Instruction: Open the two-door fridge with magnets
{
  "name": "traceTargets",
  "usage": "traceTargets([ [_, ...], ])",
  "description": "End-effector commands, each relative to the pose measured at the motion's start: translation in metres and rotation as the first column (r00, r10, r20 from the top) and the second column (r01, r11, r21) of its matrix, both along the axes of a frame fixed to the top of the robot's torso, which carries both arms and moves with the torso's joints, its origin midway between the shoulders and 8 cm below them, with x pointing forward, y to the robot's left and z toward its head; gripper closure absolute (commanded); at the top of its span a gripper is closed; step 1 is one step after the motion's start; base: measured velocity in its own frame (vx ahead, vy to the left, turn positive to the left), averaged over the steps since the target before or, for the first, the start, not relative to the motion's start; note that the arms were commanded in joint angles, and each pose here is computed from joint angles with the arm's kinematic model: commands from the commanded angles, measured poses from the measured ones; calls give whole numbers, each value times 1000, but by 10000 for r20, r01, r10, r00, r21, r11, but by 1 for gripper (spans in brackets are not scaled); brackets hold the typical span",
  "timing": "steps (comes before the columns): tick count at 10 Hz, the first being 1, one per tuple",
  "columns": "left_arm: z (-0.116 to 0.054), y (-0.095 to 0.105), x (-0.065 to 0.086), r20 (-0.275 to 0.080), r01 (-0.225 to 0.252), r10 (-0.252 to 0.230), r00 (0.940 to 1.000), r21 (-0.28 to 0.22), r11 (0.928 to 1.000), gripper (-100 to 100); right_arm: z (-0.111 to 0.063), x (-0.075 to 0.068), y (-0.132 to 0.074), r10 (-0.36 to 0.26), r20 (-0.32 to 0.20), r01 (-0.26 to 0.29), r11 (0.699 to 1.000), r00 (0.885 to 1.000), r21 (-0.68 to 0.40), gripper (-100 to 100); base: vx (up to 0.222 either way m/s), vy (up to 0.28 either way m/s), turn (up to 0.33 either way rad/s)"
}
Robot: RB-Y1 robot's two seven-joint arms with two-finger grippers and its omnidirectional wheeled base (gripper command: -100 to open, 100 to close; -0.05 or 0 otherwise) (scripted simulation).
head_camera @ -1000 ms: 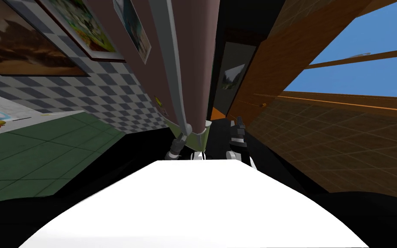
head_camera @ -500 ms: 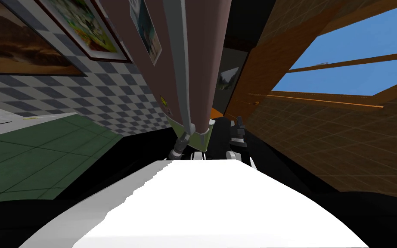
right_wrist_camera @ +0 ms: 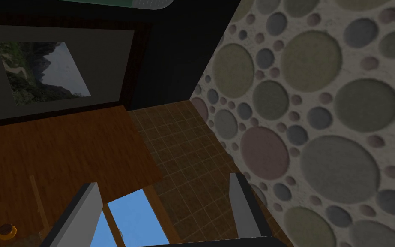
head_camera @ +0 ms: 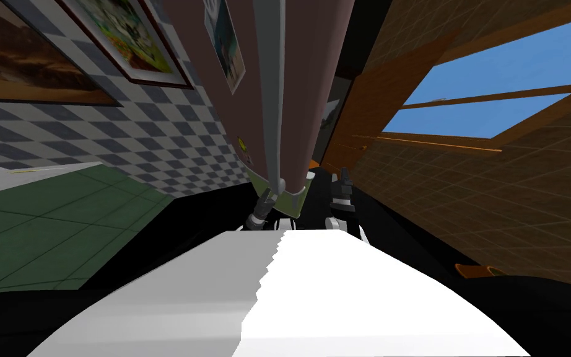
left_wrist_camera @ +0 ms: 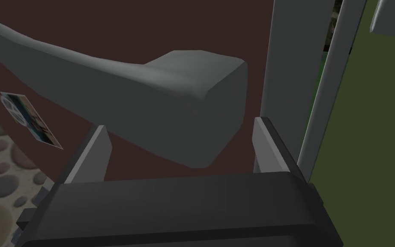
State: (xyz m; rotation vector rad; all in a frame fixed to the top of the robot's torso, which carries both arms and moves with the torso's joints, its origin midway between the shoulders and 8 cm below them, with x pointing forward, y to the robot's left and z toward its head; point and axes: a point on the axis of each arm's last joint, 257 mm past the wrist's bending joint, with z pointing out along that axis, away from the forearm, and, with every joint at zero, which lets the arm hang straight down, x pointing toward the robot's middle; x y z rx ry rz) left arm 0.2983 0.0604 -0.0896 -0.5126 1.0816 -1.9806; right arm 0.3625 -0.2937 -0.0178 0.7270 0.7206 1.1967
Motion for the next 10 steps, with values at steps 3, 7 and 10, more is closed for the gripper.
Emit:
traceTargets([
  [3, 28, -1, -8, 11, 191, -191, 9998, 54, 9998, -100, 0, 0, 0, 2, 3, -2, 10000, 10000, 4, 0, 42, -49, 37],
  [7, 44, -2, -14, -27, 318, -318, 9995, 118, 9994, -100, 0, 0, 0, 2, 3, -2, 10000, 10000, 2, 0, 10, -18, 21],
  [10, 51, -2, -17, 5, 374, -374, 9993, 108, 9992, -100, 0, 0, 0, 1, 3, -1, 10000, 10000, 2, 0, 14, -6, 24],
])
